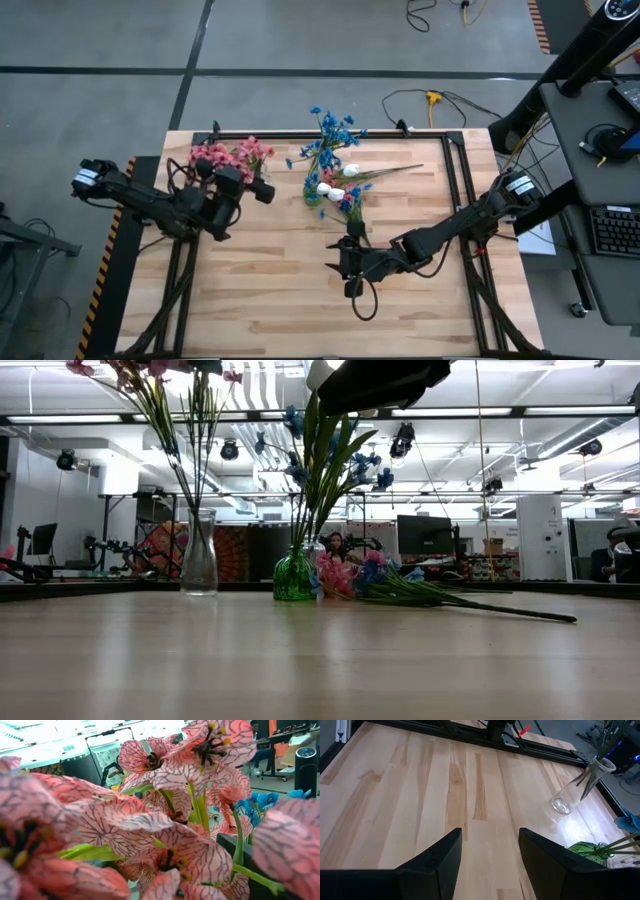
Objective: Sort flowers into vase by color
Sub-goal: Put the bottom pink flowers into the left transparent vase
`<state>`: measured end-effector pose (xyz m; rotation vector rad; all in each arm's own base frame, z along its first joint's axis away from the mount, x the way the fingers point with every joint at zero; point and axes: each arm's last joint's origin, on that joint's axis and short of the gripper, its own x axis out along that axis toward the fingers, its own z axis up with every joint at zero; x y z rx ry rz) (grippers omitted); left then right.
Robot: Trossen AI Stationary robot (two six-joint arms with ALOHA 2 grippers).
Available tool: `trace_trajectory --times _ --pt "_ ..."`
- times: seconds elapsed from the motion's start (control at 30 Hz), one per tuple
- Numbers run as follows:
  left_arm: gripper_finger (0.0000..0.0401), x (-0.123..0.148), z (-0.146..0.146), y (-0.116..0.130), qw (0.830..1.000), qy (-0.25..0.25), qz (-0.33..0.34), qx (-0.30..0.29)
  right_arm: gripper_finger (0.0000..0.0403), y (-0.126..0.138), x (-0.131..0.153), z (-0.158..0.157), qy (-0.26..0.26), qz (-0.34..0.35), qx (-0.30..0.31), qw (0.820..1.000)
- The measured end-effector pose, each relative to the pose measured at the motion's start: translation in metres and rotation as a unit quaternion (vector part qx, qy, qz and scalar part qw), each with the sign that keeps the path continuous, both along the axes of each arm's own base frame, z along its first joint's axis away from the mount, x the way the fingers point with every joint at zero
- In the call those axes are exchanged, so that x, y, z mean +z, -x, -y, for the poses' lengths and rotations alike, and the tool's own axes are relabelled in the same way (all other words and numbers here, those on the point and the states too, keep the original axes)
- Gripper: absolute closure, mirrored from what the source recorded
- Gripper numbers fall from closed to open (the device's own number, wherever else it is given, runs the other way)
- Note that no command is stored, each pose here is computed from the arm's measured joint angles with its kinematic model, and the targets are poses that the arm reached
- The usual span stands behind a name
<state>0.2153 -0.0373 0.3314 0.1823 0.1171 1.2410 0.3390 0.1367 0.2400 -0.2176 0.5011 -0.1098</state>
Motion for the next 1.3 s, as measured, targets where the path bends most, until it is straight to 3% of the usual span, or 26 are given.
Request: trace_trajectory --times 0.27,0.8,1.3 --pt "0.0132 0.0003 0.0008 -0.0021 0.999 -0.019 0.009 -0.045 0.0213 0.0000 0.0000 0.0001 -0.001 0.000 0.000 1.000" --pt "0.0128 -0.0064 -0.0016 -0.0044 0.999 -0.026 -0.012 -0.040 0.0213 0.0001 0.0006 0.0001 -0.002 0.002 -0.001 1.000" --pt "0.0017 -0.0077 -0.0003 -0.0052 0.998 -0.027 -0.011 -0.049 0.0213 -0.0013 0.0047 -0.0007 -0.008 0.008 -0.002 1.000"
